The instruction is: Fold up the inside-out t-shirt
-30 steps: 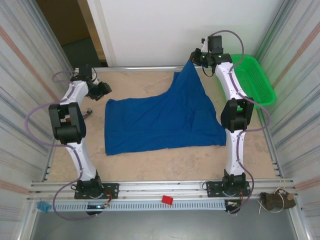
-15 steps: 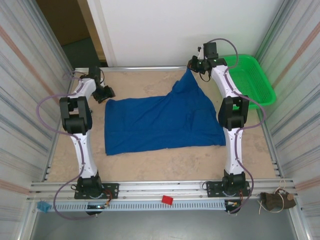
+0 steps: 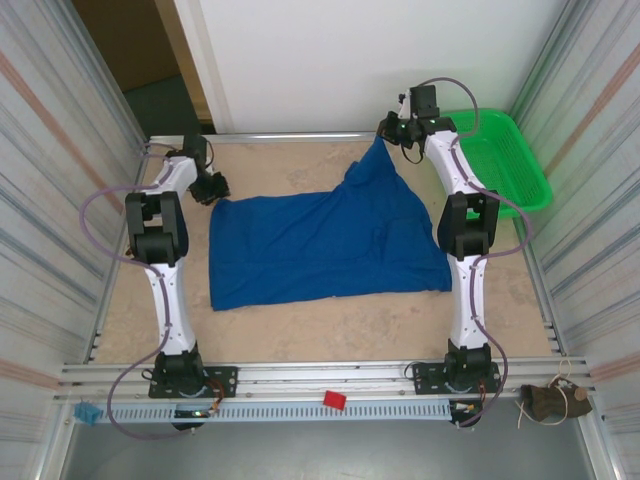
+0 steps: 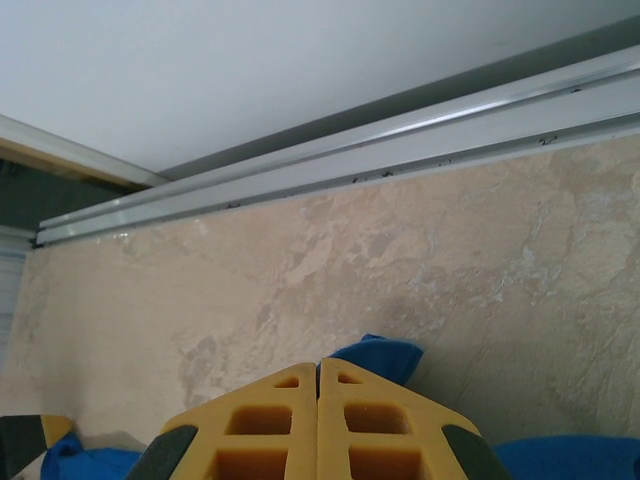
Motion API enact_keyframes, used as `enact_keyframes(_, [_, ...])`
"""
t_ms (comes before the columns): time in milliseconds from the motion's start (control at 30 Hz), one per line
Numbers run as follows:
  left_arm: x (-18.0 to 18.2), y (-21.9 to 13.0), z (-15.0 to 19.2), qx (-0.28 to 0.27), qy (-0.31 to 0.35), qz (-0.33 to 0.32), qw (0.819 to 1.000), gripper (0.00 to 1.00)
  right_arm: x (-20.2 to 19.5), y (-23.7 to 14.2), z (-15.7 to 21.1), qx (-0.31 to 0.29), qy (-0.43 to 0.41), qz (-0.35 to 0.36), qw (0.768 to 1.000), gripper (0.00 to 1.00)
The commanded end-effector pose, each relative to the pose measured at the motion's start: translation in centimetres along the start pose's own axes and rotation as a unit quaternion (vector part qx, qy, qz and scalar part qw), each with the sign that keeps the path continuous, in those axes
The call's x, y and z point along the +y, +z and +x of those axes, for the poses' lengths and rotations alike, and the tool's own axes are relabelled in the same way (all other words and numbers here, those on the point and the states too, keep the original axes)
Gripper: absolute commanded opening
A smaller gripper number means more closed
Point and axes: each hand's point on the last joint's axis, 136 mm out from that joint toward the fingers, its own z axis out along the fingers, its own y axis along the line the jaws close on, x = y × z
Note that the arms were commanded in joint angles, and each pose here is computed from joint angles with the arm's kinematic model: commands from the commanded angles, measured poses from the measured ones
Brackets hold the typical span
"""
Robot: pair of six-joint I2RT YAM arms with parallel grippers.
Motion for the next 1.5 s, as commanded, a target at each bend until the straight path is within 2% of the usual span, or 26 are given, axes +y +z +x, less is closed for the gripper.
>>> enact_keyframes(0, [-0.4,0.4,1.0,0.022,-0.002,0.008,1.000,0.00,0.5,-0.2,-0.9,-0.009,0.008,-0.017,1.000,0.00])
enact_keyframes(133, [-1.2,-1.3,0.3,0.003,-0.001,0.025,1.000,0.00,0.7,-0.7,-1.2,-0.012,0.007,-0.019,1.000,0.00])
enact_keyframes(333, [-3.4,-7.5,-1.2,-0.069,-0.001,0.068,0.995,0.00,1.6,-3.6,-2.6,-0.027,0.006,-0.030,0.999,0.00])
enact_keyframes(400, [-3.9,-9.6,-0.8,-0.086,-0.006,0.083,0.993,0.00,2.1,-5.0,-2.7,-0.033,0.004,-0.034,0.999,0.00])
enact_keyframes(600, [-3.7,-12.0,2.5,-0.102,-0.037,0.116,0.987,0.00,2.6,-9.1,-1.3,-0.051,0.009,-0.036,0.998,0.00])
enact_keyframes(1033, [1.5,-12.7,10.2,-0.108,-0.123,0.067,0.984,0.00,-2.4,-18.2,9.4,-0.063,0.057,0.025,0.996,0.00])
enact_keyframes(1267, [3.7,-14.7,11.7,-0.138,-0.156,0.053,0.977,0.00,-3.7,-21.9,13.1,-0.070,0.056,0.062,0.994,0.00])
enact_keyframes(1467, [4.7,-15.4,12.8,-0.135,-0.165,0.054,0.976,0.00,-4.1,-24.7,15.2,-0.079,0.046,0.082,0.992,0.00])
